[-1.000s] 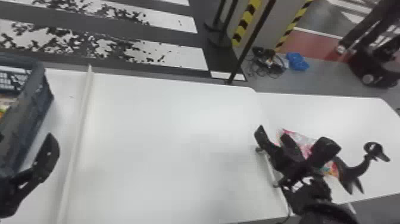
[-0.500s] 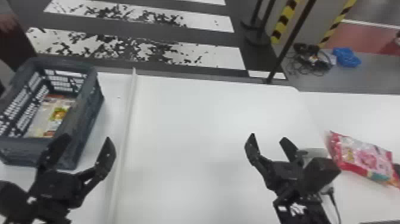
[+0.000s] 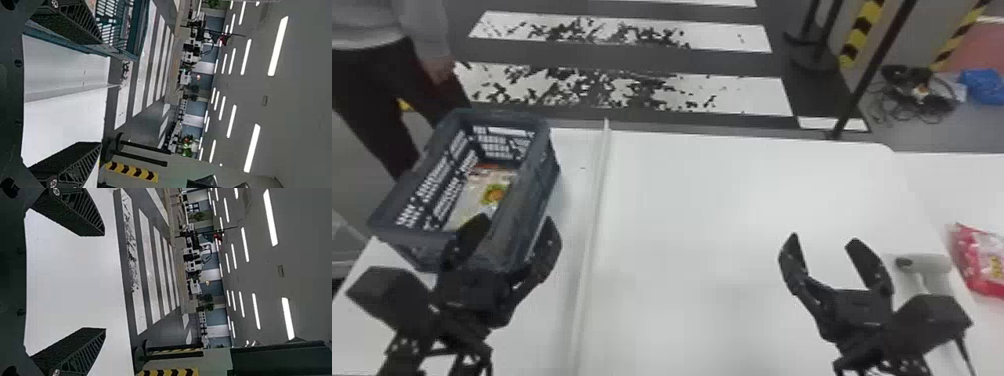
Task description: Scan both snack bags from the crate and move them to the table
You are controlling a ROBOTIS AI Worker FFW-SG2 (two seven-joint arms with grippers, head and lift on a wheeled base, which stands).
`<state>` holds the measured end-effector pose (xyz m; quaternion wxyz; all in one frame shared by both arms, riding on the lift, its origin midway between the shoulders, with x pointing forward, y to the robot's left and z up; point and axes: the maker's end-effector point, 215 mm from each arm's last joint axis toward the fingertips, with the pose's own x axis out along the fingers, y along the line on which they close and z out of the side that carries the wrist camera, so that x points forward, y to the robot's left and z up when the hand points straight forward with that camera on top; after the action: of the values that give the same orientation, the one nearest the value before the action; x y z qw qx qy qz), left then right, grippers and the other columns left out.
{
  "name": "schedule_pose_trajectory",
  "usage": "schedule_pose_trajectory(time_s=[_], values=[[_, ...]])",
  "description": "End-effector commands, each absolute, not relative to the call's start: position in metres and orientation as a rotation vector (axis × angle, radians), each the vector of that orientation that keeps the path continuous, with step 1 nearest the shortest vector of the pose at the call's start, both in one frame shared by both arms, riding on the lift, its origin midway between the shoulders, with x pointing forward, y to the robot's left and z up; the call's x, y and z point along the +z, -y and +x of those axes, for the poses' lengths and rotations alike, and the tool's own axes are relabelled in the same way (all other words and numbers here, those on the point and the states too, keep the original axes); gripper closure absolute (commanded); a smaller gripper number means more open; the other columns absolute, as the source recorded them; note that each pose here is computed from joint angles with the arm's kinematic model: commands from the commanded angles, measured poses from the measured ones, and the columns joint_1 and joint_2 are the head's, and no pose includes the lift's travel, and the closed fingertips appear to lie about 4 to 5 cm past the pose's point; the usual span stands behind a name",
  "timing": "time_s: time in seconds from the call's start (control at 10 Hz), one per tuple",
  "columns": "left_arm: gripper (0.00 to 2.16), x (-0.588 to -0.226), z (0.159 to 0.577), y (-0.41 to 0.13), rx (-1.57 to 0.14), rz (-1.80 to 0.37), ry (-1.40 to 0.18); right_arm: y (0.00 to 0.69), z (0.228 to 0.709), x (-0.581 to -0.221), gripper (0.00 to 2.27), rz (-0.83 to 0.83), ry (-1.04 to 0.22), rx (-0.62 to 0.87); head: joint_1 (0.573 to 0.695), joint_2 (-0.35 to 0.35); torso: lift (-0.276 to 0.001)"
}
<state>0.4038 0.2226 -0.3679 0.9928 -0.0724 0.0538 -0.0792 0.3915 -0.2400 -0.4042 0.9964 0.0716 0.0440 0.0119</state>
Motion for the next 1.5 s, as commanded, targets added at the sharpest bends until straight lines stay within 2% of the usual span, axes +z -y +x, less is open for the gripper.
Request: schedule_pose_trajectory(time_s=[0.0, 0.2, 0.4, 0.7, 0.8, 0.9, 1.2, 1.4], values=[[0.08, -0.366, 0.421, -0.231, -0.158, -0.123, -0.22, 0.243, 0.389, -0.401, 0.06, 0.133, -0.076, 0.025, 0.695, -0.028, -0.087], [0.08, -0.364, 0.434, -0.253, -0.147, -0.127, -0.361, 0.25, 0.386, -0.397, 0.06, 0.119, -0.062, 0.026, 0.695, -0.014, -0.087], [0.08, -0.35, 0.448, -0.273, -0.132, -0.127, -0.406, 0.256, 0.384, -0.394, 0.06, 0.112, -0.049, 0.019, 0.695, 0.004, -0.087], [0.08, -0.313, 0.481, -0.301, -0.104, -0.132, -0.377, 0.258, 0.383, -0.393, 0.06, 0.104, -0.046, 0.02, 0.695, 0.034, -0.087], [0.08, -0.31, 0.491, -0.32, -0.077, -0.13, -0.372, 0.257, 0.382, -0.393, 0.06, 0.1, -0.048, 0.021, 0.695, 0.043, -0.087], [0.08, -0.314, 0.501, -0.333, -0.068, -0.138, -0.383, 0.257, 0.382, -0.394, 0.06, 0.094, -0.048, 0.023, 0.695, 0.061, -0.087], [0.1, -0.358, 0.51, -0.347, -0.087, -0.169, -0.571, 0.255, 0.382, -0.396, 0.06, 0.077, -0.055, 0.027, 0.695, 0.099, -0.087], [0.11, -0.369, 0.518, -0.359, -0.079, -0.179, -0.626, 0.254, 0.382, -0.396, 0.06, 0.072, -0.054, 0.03, 0.695, 0.116, -0.087]])
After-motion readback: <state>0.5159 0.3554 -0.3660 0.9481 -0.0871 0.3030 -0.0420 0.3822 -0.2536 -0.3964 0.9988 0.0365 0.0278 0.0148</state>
